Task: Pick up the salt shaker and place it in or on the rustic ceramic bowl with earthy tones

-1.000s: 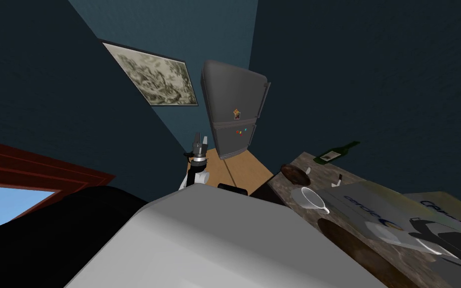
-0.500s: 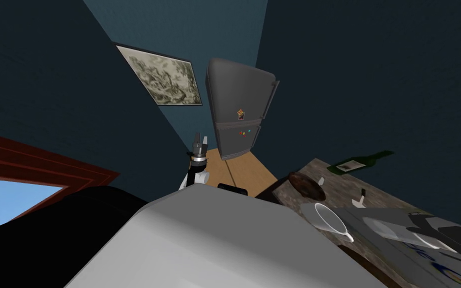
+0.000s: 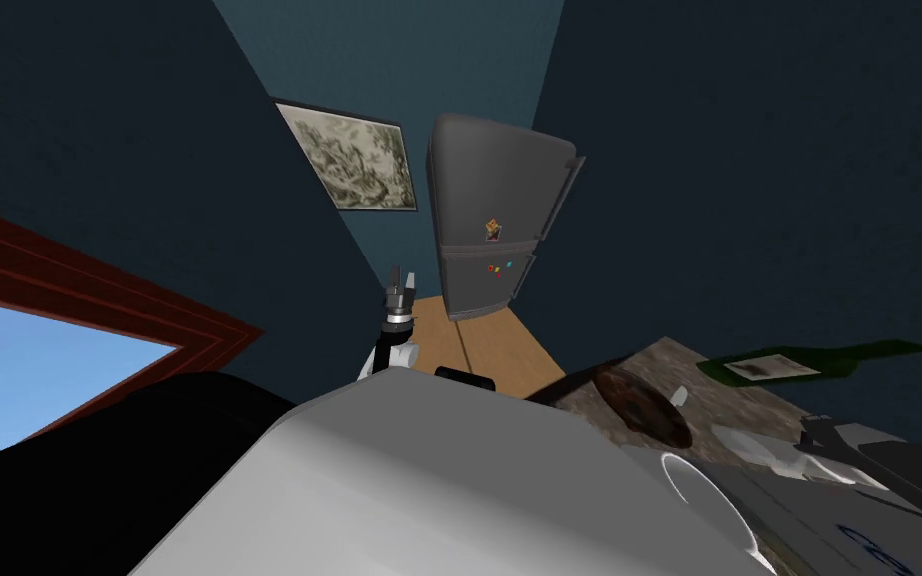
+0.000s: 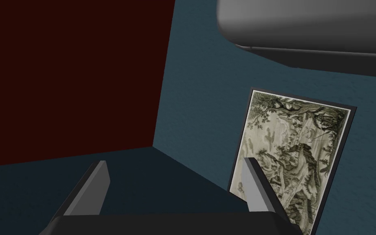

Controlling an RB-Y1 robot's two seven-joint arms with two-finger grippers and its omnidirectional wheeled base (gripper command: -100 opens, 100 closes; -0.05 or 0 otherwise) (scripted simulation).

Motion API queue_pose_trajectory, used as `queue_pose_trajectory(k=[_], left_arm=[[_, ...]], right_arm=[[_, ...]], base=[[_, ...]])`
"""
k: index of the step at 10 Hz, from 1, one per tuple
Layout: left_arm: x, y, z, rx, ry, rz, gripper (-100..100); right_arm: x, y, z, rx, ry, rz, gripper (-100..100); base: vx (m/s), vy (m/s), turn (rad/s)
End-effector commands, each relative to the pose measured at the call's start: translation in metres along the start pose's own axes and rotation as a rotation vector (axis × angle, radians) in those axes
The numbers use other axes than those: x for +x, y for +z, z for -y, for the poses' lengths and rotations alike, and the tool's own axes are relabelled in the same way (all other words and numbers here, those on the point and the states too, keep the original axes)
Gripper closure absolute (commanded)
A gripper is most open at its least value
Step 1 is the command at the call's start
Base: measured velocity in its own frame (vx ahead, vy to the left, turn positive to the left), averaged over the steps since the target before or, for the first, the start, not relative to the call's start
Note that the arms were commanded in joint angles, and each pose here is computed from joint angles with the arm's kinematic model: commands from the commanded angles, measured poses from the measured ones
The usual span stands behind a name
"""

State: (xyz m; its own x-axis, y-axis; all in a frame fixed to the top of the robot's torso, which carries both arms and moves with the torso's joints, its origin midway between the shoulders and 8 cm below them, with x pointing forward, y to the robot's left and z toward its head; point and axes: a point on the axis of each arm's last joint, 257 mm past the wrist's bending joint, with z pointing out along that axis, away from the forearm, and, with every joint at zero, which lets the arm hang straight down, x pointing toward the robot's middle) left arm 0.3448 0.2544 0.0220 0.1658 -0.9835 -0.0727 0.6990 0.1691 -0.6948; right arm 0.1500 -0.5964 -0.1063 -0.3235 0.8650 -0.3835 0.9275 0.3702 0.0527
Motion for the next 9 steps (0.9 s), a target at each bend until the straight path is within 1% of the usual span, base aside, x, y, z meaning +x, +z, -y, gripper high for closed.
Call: queue_pose_trajectory(k=[1,3,4,5,6,9], left_arm=[[0.000,0.000,0.000,0.000,0.000,0.000,0],[0.000,0.000,0.000,0.000,0.000,0.000,0],[0.000,0.000,0.000,0.000,0.000,0.000,0],[0.000,0.000,0.000,0.000,0.000,0.000,0],[0.000,0.000,0.000,0.000,0.000,0.000,0],[0.000,0.000,0.000,0.000,0.000,0.000,0]], right_arm=[[0.007,-0.005,-0.005,-0.013,-0.013,-0.008,100],[0.017,-0.010,-0.011,-0.027,-0.041,-0.018,100],[0.022,-0.011,-0.013,-0.034,-0.056,-0.026,100],[0.018,-0.010,-0.012,-0.029,-0.046,-0.021,100],[0.018,-0.010,-0.013,-0.032,-0.050,-0.023,-100],[0.018,-0.010,-0.013,-0.032,-0.049,-0.022,-100]], base=[[0.040,-0.061,0.237],[0.011,-0.083,0.200],[-0.037,-0.093,0.235],[-0.019,-0.043,0.063],[0.000,-0.007,-0.006],[0.000,0.000,0.000]])
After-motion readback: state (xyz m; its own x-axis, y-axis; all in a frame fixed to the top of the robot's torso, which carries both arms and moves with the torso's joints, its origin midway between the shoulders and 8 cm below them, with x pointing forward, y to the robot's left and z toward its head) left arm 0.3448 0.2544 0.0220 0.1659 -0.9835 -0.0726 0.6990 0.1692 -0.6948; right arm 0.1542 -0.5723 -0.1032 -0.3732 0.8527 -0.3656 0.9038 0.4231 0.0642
